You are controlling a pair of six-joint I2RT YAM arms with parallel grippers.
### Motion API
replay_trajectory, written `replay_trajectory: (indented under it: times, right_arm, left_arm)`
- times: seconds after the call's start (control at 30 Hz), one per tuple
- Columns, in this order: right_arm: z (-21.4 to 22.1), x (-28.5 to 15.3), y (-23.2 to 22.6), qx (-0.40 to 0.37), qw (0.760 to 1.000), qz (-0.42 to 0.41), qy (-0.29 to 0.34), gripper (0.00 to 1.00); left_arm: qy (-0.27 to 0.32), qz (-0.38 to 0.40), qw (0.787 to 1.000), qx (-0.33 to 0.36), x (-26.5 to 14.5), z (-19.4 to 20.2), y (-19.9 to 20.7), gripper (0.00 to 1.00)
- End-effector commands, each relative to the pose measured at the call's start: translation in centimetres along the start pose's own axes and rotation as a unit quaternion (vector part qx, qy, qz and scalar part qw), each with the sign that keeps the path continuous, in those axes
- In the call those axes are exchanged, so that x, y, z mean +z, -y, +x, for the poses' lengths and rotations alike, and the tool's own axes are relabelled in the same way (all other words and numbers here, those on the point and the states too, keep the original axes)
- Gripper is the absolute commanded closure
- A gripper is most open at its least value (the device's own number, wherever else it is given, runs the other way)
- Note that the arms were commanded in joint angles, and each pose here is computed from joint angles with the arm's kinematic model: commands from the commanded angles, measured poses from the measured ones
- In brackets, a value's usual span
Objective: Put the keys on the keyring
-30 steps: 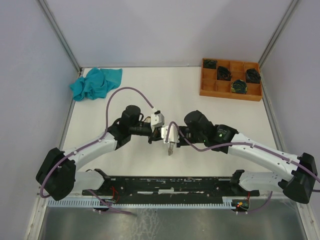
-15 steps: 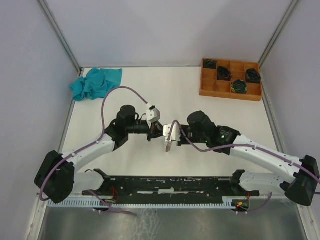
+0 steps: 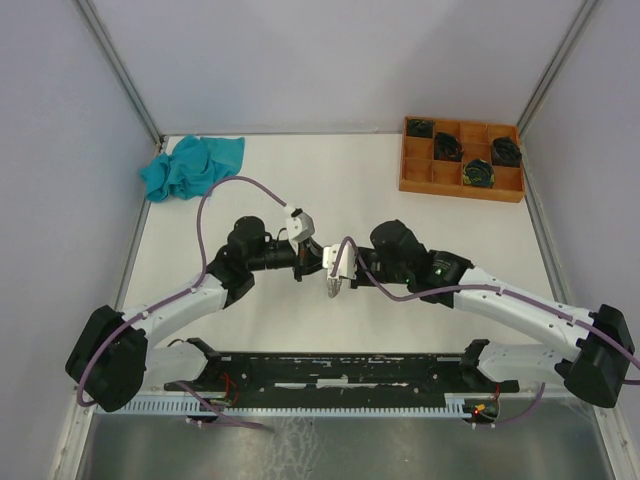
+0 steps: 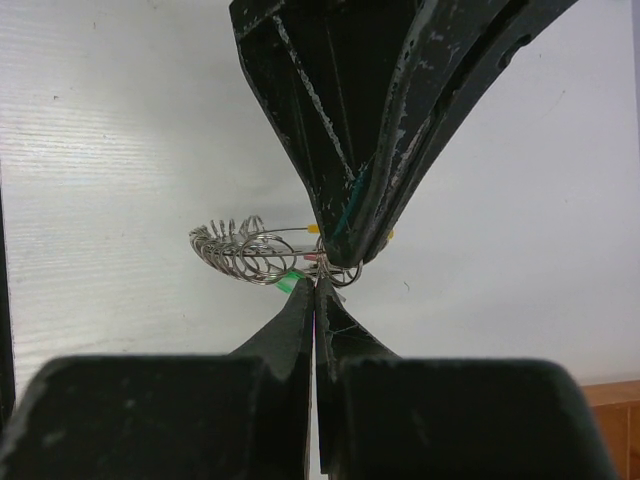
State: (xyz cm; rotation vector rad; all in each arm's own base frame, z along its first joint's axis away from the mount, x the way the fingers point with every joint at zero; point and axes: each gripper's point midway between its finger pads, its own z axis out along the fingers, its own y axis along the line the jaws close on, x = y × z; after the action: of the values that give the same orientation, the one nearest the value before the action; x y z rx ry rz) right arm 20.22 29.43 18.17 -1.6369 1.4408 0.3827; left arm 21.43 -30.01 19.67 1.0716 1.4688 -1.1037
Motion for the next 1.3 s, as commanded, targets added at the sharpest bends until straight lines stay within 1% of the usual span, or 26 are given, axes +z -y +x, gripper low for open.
replay_trajectory:
  times: [0.0,0.07,0.13,0.2,0.27,0.33,0.5,0.67,0.8,1.03,1.27]
  right_arm:
    - [-1.0,-0.1,0.4,0.005,1.0,0.003,0.016,0.99]
    - [-1.0,-0.5,0.7,0.003,1.0,0.007,0.012,0.99]
    - [-1.1,-0.9,0.9,0.001,1.0,0.009,0.011,0.99]
    - [-1.2,-1.3,1.2,-0.003,1.0,0.012,0.008,0.99]
    - [-1.2,-1.4,1.3,-0.007,1.0,0.011,0.003,0.99]
    - [-1.2,-1.5,1.3,-0.011,1.0,0.006,-0.002,0.99]
    - [-1.2,-1.3,1.2,-0.014,1.0,-0.005,-0.007,0.99]
    - [-1.3,-1.2,1.0,-0.019,1.0,-0.017,-0.01,0.99]
    - [-1.6,-1.1,1.0,-0.023,0.999,-0.026,-0.008,0.99]
    - [-2.2,-1.0,0.8,-0.026,0.999,-0.039,-0.002,0.99]
    - [-2.3,-1.0,0.7,-0.026,0.999,-0.043,0.001,0.99]
  left_arm:
    - [0.055,-0.022,0.997,0.041,-0.3,-3.5,-0.7,0.97]
    - [0.042,-0.029,0.998,0.043,-0.5,-2.9,-1.0,0.97]
    - [0.034,-0.033,0.998,0.046,-0.6,-2.5,-1.1,0.94]
    - [0.029,-0.033,0.998,0.046,-0.6,-2.4,-1.1,0.9]
    - [0.026,-0.032,0.998,0.045,-0.5,-2.3,-1.1,0.83]
    - [0.023,-0.025,0.998,0.043,-0.4,-2.2,-1.0,0.79]
    - [0.014,-0.013,0.999,0.048,-0.4,-1.7,-0.7,0.73]
    - [-0.004,0.022,0.998,0.067,-0.4,-0.9,0.2,0.68]
    - [-0.011,0.054,0.996,0.068,-0.2,-0.5,1.0,0.64]
    - [-0.024,0.08,0.995,0.062,0.3,0.2,1.3,0.62]
    - [-0.05,0.092,0.993,0.061,0.6,1.4,1.6,0.65]
